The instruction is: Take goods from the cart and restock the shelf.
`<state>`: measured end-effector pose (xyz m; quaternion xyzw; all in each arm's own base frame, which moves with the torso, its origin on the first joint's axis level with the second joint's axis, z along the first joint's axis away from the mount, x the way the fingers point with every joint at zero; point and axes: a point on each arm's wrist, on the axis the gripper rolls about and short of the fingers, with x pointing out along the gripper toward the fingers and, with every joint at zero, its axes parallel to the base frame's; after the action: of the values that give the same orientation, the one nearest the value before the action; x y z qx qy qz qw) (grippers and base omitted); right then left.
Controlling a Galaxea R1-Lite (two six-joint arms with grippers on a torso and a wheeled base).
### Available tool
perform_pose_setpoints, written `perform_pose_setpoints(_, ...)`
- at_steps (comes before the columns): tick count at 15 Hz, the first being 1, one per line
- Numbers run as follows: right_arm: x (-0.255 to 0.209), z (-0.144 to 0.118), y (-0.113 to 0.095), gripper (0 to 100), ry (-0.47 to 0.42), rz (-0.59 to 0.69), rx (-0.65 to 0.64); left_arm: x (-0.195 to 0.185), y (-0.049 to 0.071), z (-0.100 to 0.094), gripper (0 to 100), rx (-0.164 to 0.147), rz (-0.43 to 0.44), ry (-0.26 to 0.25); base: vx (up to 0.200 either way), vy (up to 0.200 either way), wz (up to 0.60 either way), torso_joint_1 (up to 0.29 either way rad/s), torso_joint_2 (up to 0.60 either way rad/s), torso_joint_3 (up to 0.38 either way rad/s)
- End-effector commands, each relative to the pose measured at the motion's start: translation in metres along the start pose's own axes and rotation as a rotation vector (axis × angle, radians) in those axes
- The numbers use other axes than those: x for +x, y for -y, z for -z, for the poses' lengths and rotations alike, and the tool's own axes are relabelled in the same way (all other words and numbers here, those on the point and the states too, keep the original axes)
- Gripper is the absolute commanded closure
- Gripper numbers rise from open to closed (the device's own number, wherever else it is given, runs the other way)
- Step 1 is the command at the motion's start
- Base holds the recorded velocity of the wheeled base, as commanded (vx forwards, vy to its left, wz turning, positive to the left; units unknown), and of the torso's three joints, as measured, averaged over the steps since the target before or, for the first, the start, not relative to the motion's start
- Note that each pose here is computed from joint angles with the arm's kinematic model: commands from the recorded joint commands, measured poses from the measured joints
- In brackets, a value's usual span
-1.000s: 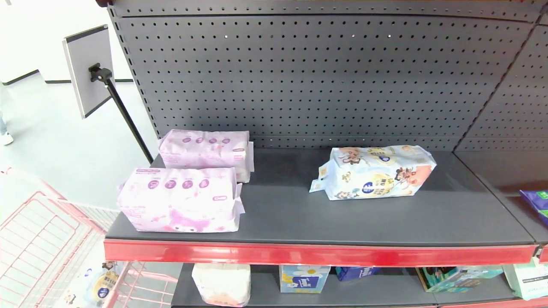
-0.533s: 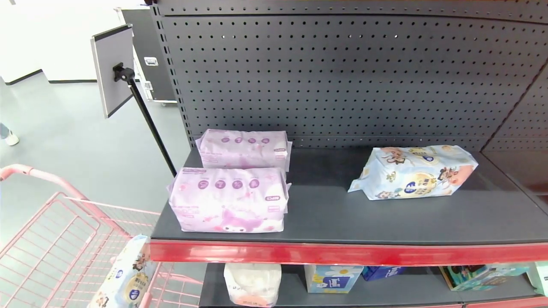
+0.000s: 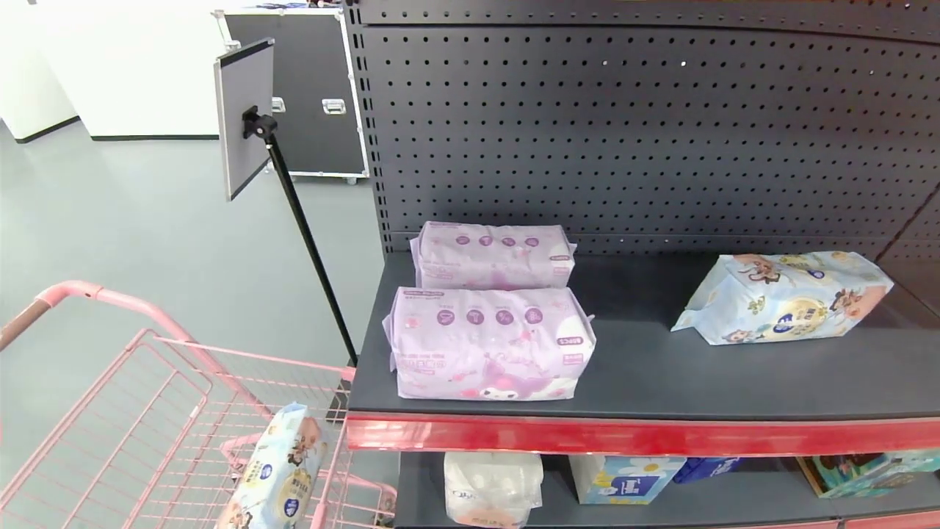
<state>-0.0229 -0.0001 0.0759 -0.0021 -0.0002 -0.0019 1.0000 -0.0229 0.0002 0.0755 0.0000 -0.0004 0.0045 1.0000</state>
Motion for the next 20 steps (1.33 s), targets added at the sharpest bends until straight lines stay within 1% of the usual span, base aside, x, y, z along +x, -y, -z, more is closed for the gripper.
perform_pose_setpoints(1, 0.0, 0.0001, 0.0001, 0, 0.0, -0.001, 0.0, 0.0001, 0.0, 0.0, 0, 0.0, 0.0, -0.001, 0.0, 0.0, 0.0, 0.0, 0.0, 0.0)
perform_pose_setpoints(3, 0.0, 0.0001, 0.0001, 0, 0.0, -0.001, 0.0, 0.0001, 0.0, 0.0, 0, 0.0, 0.0, -0.001, 0.0, 0.0, 0.0, 0.0, 0.0, 0.0)
perform_pose_setpoints(6, 0.0, 0.0001, 0.0001, 0, 0.0, -0.001, 0.0, 0.0001, 0.0, 0.0, 0, 0.0, 0.0, -0.001, -0.2, 0.0, 0.0, 0.001, 0.0, -0.001)
perform_pose_setpoints(11, 0.0, 0.0001, 0.0001, 0, 0.0, -0.001, 0.001, 0.0001, 0.0, 0.0, 0, 0.0, 0.0, -0.001, 0.0, 0.0, 0.0, 0.0, 0.0, 0.0)
perform_pose_setpoints(17, 0.0, 0.0001, 0.0001, 0, 0.0, -0.001, 0.001, 0.0001, 0.0, 0.0, 0, 0.002, 0.0, -0.001, 0.0, 0.2, 0.0, 0.007, 0.0, 0.0)
perform_pose_setpoints(20, 0.0, 0.0001, 0.0001, 0, 0.0, -0.001, 0.001, 0.0001, 0.0, 0.0, 0, 0.002, 0.0, -0.001, 0.0, 0.0, 0.0, 0.0, 0.0, 0.0)
